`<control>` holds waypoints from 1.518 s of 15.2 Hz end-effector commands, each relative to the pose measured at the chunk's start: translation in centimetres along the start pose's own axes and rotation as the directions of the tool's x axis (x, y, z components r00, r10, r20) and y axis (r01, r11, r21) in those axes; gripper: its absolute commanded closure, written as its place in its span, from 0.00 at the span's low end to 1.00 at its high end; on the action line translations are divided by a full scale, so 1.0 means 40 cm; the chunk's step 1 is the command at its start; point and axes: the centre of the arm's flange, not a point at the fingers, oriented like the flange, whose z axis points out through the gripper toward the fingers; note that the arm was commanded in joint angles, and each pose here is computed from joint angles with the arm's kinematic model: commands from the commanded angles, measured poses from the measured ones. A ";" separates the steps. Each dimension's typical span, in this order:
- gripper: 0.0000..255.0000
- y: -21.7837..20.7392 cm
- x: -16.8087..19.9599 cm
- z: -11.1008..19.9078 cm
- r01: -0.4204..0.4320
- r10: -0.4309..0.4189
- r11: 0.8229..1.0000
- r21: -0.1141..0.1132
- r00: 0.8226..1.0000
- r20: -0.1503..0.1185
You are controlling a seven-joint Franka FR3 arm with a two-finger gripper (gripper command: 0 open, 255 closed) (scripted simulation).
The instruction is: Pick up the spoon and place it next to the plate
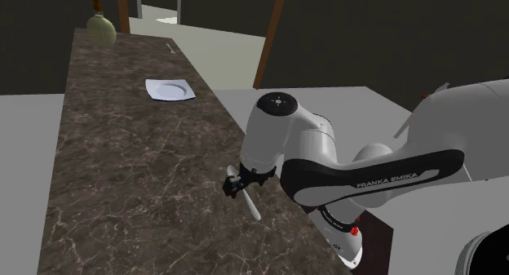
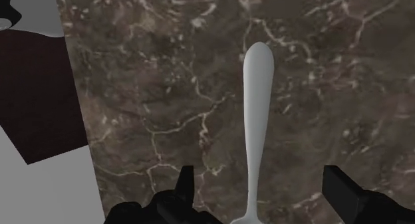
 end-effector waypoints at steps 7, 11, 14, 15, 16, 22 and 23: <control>0.00 -0.001 0.001 0.045 0.000 0.000 1.000 0.000 1.000 -0.001; 1.00 -0.001 0.001 0.045 0.000 0.000 1.000 0.000 1.000 -0.001; 1.00 -0.001 0.001 0.045 0.000 0.000 1.000 0.000 1.000 -0.001; 1.00 -0.002 0.001 0.046 0.000 0.000 1.000 0.000 1.000 -0.001; 1.00 -0.001 0.001 0.045 0.000 0.000 1.000 0.000 1.000 -0.001; 1.00 0.003 0.005 0.019 0.000 0.000 1.000 0.000 1.000 -0.001; 1.00 0.005 0.007 0.006 0.000 0.000 1.000 0.000 1.000 -0.001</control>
